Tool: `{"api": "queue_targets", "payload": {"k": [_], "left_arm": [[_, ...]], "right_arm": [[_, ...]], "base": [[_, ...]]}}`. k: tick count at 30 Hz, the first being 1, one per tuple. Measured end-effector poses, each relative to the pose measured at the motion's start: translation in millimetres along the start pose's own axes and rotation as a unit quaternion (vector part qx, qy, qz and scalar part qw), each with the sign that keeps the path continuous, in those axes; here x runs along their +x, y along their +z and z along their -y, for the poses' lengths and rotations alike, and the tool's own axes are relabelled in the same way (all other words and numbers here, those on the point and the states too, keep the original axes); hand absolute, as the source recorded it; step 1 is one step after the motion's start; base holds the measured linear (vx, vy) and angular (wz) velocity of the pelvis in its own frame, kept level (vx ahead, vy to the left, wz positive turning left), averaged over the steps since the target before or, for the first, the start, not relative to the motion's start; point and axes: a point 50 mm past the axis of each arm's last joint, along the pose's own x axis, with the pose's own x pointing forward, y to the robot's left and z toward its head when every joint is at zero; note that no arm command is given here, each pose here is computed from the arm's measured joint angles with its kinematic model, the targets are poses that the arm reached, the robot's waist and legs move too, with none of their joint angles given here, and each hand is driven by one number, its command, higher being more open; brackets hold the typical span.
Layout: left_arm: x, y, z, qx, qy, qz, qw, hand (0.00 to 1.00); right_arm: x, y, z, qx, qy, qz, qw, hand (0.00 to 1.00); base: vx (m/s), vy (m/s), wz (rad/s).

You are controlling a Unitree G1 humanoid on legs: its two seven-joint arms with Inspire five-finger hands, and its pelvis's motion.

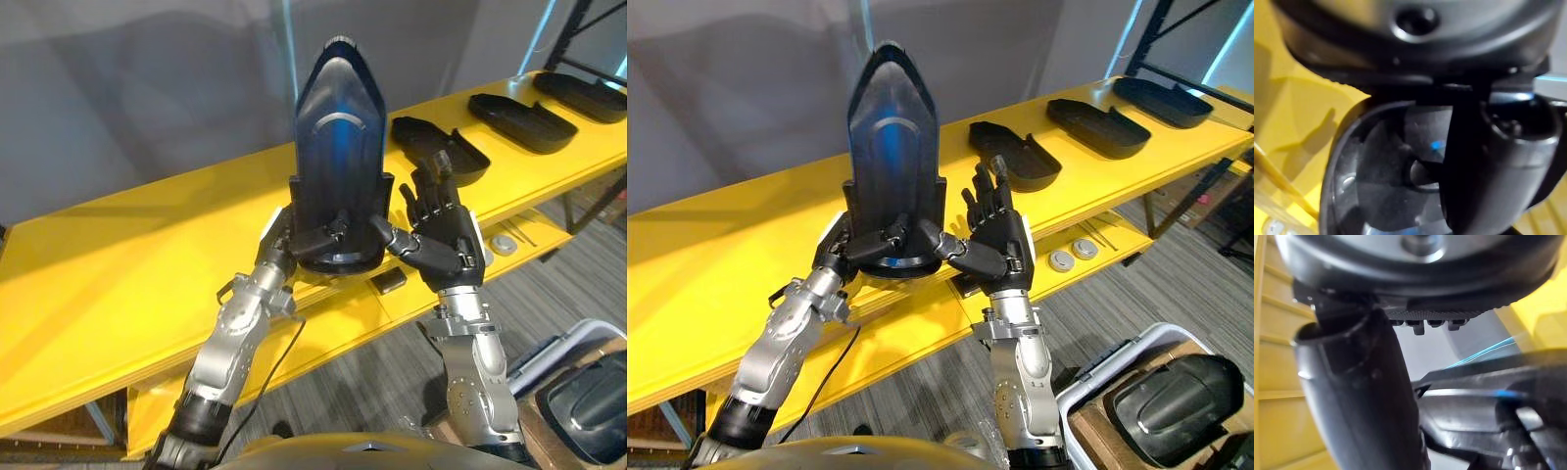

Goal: Walk over and take three plastic housings, then place them on the shelf

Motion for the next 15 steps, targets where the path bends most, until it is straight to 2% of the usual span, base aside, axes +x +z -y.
{"api": "queue_targets", "payload": {"k": [8, 15], "left_arm": [[30, -21, -42, -0.024, 0.155, -0.090, 0.984, 0.00], [41, -6, -87, -0.053, 0.297, -0.094, 0.949, 0.00]], "right_arm": [[-2, -14, -2, 0.002, 0.023, -0.037, 0.999, 1.00], [-7, -28, -11, 0.015, 0.068, -0.083, 0.994, 1.00]], "base": [[-0.03, 0.004, -0.16], [-0.03, -0.009, -0.16]]}}
